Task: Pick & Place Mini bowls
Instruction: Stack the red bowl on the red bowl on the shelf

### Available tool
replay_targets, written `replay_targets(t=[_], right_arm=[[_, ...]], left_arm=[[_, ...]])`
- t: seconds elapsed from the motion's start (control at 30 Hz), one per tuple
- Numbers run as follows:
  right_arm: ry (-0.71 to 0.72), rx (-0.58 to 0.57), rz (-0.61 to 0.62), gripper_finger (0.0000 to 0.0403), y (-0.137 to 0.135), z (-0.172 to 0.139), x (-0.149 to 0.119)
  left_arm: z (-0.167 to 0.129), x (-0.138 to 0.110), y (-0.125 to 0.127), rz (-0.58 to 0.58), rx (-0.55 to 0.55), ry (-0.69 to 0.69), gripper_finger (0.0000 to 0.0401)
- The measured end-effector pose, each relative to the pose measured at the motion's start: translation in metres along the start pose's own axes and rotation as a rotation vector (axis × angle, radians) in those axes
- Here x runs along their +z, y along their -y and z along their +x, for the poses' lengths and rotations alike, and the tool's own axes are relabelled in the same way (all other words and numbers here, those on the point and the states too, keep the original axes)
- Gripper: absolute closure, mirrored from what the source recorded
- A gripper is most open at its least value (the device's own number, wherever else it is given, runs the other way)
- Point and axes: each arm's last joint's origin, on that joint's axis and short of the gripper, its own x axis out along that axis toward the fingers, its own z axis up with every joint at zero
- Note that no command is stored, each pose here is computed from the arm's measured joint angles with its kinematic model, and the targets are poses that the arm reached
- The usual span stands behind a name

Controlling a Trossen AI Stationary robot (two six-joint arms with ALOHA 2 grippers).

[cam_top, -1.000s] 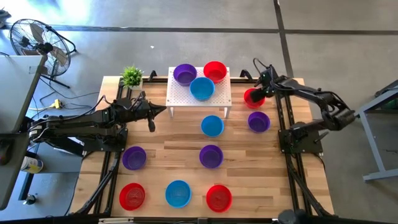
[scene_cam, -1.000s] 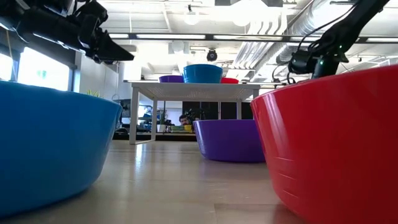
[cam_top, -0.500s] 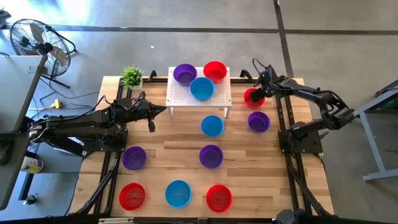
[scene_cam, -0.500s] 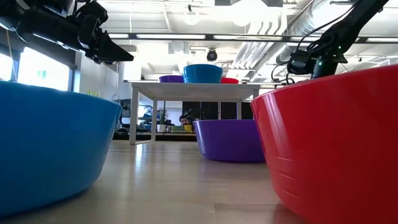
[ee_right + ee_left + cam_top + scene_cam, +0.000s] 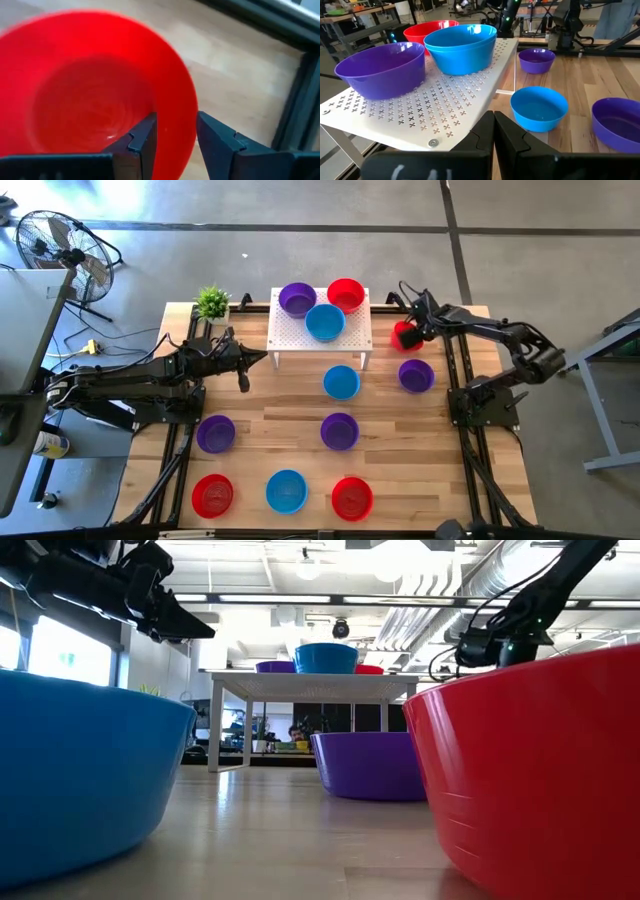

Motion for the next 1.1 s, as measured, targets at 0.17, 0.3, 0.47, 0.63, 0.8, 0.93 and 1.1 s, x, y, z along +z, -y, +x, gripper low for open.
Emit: replay_targets(t=[0.17,0.3,0.47,0.63,0.8,0.93,1.1], right_arm=[[-0.016,0.111,-0.005,0.0279,-0.004,0.000,0.000],[-0.017,0.123,-0.019,0.0279,-0.004,0.000,0.000],[-0.006,0.115,-0.039,0.0279,-0.004,-0.002,0.000],[0.038,0.098,-0.036,0.0279,-0.002,-0.017,0.004],[0.056,0.101,-0.034,0.0279,-0.001,-0.024,0.004],[0.036,0.060,-0.035,0.0279,0.000,-0.019,0.000],[0.030,0.055,-0.033,0.0257,0.001,-0.012,-0.006]], left_arm=[[0.000,0.000,0.000,0.000,0.000,0.000,0.0398],[0.000,0.000,0.000,0.000,0.000,0.000,0.0398],[0.000,0.000,0.000,0.000,0.000,0.000,0.0398],[0.000,0.000,0.000,0.000,0.000,0.000,0.0398],[0.000,0.000,0.000,0.000,0.000,0.000,0.0398],[0.000,0.000,0.000,0.000,0.000,0.000,0.0398],[0.000,0.000,0.000,0.000,0.000,0.000,0.0398]])
